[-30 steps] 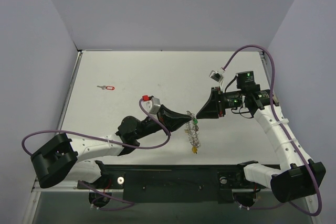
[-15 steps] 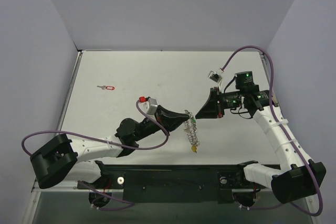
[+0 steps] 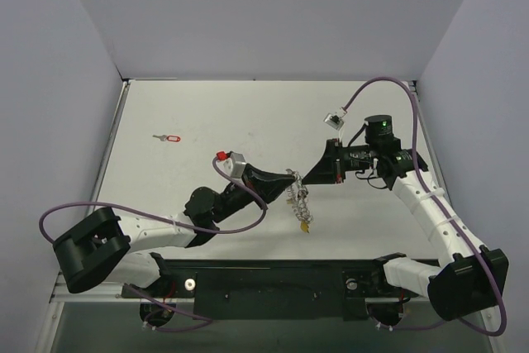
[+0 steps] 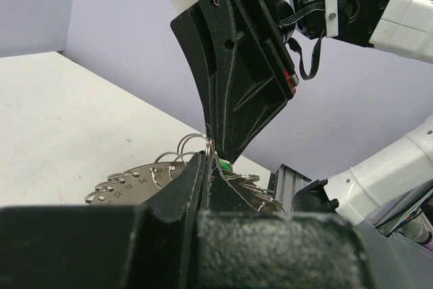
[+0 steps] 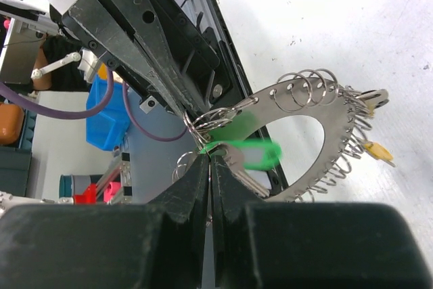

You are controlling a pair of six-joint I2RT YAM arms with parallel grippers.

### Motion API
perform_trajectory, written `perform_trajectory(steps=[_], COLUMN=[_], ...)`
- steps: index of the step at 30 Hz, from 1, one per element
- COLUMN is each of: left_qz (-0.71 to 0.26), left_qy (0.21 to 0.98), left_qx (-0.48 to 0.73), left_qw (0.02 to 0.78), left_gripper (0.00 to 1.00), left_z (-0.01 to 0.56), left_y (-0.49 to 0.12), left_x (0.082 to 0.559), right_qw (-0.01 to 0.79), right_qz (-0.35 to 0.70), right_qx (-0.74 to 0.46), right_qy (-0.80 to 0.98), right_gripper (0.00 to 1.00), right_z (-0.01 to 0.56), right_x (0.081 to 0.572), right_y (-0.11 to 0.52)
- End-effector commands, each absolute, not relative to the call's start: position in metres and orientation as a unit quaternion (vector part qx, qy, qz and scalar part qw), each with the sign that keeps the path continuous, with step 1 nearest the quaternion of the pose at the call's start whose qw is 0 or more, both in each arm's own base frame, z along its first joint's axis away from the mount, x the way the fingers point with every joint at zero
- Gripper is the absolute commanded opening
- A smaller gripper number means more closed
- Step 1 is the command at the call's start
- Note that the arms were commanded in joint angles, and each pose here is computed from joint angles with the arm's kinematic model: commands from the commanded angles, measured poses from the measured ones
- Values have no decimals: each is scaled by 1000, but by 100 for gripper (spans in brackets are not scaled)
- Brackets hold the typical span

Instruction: Put the keys on the keyring

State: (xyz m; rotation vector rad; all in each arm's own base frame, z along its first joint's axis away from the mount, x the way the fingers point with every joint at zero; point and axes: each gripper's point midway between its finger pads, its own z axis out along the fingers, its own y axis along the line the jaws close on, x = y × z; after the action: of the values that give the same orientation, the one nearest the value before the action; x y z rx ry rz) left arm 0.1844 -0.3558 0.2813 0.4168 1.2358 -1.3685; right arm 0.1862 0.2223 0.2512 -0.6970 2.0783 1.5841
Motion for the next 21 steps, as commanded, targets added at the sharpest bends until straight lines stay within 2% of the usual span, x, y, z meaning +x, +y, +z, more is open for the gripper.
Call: perform_trajectory(steps=[1, 21], left_qz=[-651, -632], left_qy=[395, 373], left_qx=[151, 161], left_qw=[631, 660], left_gripper=[0, 0], left_z=[360, 369], left_y=[-340, -322], left_x=[168, 168], right_qw=[223, 204], right_qz=[583, 572], right_qx=[-243, -221], right_qy=[743, 763], right_gripper=[0, 0], right_z=[257, 237], right_x=[193, 195], right_y=[229, 233])
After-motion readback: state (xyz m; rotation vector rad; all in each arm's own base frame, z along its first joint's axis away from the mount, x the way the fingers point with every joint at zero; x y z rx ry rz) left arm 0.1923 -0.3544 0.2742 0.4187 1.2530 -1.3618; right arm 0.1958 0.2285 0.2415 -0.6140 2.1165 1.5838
